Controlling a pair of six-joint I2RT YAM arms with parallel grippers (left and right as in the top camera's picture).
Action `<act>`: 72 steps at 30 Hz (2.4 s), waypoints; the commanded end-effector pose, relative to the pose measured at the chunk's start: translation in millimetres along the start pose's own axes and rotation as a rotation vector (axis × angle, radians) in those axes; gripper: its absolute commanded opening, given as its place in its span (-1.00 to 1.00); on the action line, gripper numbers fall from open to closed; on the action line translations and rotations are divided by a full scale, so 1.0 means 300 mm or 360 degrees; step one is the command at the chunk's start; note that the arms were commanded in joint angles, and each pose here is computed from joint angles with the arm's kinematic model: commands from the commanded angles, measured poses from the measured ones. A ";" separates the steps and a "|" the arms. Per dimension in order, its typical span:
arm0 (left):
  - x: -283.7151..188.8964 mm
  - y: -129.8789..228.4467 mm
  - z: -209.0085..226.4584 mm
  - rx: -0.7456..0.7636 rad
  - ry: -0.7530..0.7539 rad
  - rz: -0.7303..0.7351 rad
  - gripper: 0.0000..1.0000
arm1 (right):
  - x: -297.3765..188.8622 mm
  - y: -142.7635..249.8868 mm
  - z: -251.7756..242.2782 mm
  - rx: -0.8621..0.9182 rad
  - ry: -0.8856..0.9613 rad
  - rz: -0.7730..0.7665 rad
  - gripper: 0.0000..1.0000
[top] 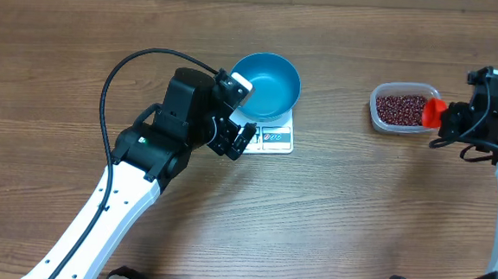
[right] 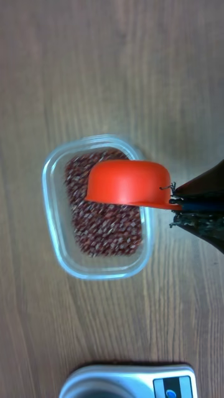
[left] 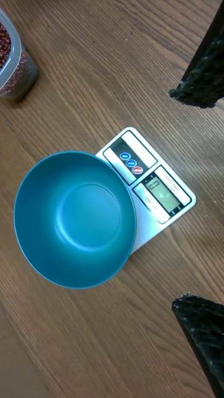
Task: Scoop item into bowl and weigh 150g on scale
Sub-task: 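Move the red scoop with the right gripper over the bean tub, then dip the red scoop into the beans and scoop with the right gripper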
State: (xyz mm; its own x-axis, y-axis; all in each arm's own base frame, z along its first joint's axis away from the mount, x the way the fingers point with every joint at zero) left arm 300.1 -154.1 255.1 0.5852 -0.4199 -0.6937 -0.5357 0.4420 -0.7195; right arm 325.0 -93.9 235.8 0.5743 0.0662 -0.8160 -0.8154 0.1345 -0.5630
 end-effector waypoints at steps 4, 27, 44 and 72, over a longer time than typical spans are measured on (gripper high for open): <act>-0.023 -0.011 -0.004 0.0032 0.0012 -0.0041 0.99 | 0.035 -0.053 0.003 -0.0147 -0.0084 -0.0081 -0.92; -0.023 -0.011 -0.004 0.0032 0.0012 -0.0041 0.99 | 0.225 -0.015 -0.048 -0.0492 -0.0109 0.0087 -0.92; -0.023 -0.009 -0.004 0.0032 0.0013 -0.0035 0.99 | 0.276 0.036 -0.032 -0.0158 -0.0217 0.0199 -0.92; -0.022 -0.008 -0.005 0.0032 0.0015 -0.0033 1.00 | 0.344 0.105 0.005 0.0102 -0.0433 0.0357 -0.92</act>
State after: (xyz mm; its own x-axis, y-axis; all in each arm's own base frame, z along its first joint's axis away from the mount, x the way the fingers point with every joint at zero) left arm 300.0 -154.0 255.0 0.5847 -0.4197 -0.6943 -0.5362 0.4423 -0.7189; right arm 359.5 -86.9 141.9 0.4061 0.3141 -0.8582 -0.9138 0.1310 -0.3844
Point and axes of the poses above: each gripper's point midway between its finger pads, its own x axis out along the fingers, its own z axis along the line the jaws close on, y = z × x, the point moved 6 cm from there along -x, back along the fingers, and after that the axes turned 1 degree about x, right-handed, at the moved point
